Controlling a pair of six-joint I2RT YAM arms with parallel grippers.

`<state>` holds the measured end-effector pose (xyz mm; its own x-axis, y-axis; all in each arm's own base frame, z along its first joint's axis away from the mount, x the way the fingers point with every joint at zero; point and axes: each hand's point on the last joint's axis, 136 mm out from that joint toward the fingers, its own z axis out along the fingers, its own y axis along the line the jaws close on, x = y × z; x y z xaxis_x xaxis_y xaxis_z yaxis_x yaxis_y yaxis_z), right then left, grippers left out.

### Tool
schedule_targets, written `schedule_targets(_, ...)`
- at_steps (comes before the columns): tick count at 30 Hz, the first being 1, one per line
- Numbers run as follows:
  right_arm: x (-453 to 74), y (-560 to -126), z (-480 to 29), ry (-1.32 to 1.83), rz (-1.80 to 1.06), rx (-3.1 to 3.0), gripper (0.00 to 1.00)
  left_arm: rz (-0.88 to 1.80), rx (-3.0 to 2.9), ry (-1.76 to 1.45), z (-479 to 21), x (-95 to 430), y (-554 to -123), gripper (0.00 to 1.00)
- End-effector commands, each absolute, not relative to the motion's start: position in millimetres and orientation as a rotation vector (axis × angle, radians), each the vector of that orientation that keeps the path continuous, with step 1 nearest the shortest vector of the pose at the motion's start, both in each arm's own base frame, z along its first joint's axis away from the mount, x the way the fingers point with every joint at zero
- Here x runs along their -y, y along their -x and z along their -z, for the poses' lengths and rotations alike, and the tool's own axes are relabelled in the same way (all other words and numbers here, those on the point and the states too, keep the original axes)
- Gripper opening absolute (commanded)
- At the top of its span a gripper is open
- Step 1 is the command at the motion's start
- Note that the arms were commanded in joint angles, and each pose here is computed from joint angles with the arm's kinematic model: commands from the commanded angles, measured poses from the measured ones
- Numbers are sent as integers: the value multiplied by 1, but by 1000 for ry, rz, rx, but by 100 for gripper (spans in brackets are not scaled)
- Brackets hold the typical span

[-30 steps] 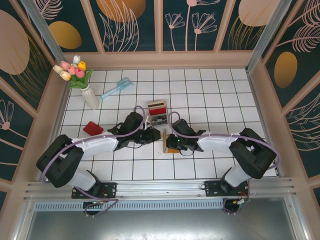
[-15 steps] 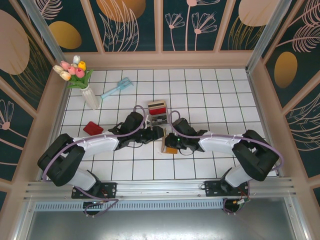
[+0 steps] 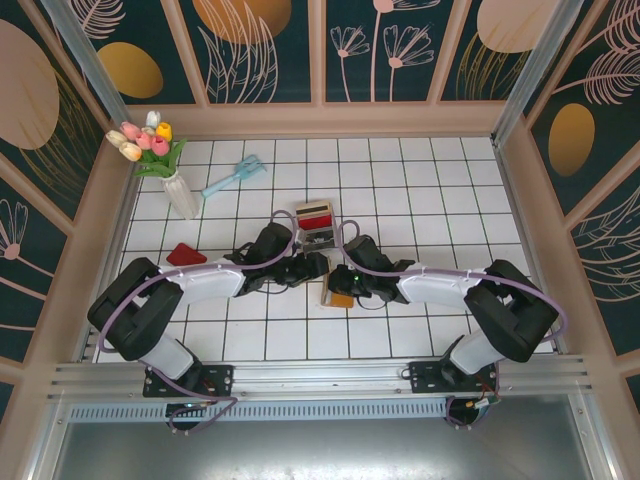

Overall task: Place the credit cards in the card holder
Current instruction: Open the card holder at the center of the table.

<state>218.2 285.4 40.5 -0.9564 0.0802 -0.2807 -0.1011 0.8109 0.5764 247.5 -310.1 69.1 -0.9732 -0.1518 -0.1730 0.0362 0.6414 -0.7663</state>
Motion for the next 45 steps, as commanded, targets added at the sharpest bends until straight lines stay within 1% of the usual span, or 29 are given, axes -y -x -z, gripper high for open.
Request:
schedule_targets(1,-286,-218,-41,25,-880,-2703,16,1190,-2657,94,-61,306,-247,44)
schedule_targets(2,-284,-218,-39,19,-862,-2712,16,1189,-2656,101,-61,306,-246,36)
schedule_targets(5,-276,-218,-33,-5,-797,-2735,16,1178,-2649,112,-61,303,-246,21)
schedule_targets(8,-267,-219,-30,-38,-741,-2742,16,1201,-2630,100,-67,304,-246,9)
schedule_targets(10,-259,-220,-29,-65,-687,-2746,16,1191,-2628,107,-67,303,-247,7)
schedule_targets(12,-255,-222,-36,-71,-690,-2719,16,1173,-2628,108,-67,300,-247,0)
schedule_targets(18,-234,-230,-70,-162,-679,-2612,21,1127,-2642,133,-59,293,-245,0)
schedule_targets(21,-241,-233,-98,-121,-773,-2521,26,1174,-2611,117,-67,297,-245,0)
schedule_targets(24,-254,-230,-99,-75,-860,-2541,32,1275,-2533,103,-87,304,-246,0)
schedule_targets(26,-250,-231,-82,-117,-790,-2601,30,1320,-2505,102,-97,307,-246,0)
schedule_targets(28,-245,-230,-63,-132,-716,-2654,26,1364,-2485,90,-104,310,-244,0)
schedule_targets(31,-247,-229,-44,-136,-701,-2691,22,1385,-2475,90,-109,310,-242,0)
schedule_targets(36,-252,-228,-24,-142,-697,-2725,21,1445,-2479,76,-109,314,-236,0)
schedule_targets(39,-253,-229,-16,-144,-697,-2744,21,1601,-2411,112,-119,321,-232,0)
schedule_targets(41,-253,-228,-15,-150,-692,-2748,21,1574,-2431,156,-111,318,-233,0)
schedule_targets(43,-249,-229,-18,-167,-669,-2738,21,1444,-2485,220,-95,306,-237,0)
schedule_targets(45,-243,-232,-28,-192,-652,-2704,21,1403,-2484,245,-90,299,-237,0)
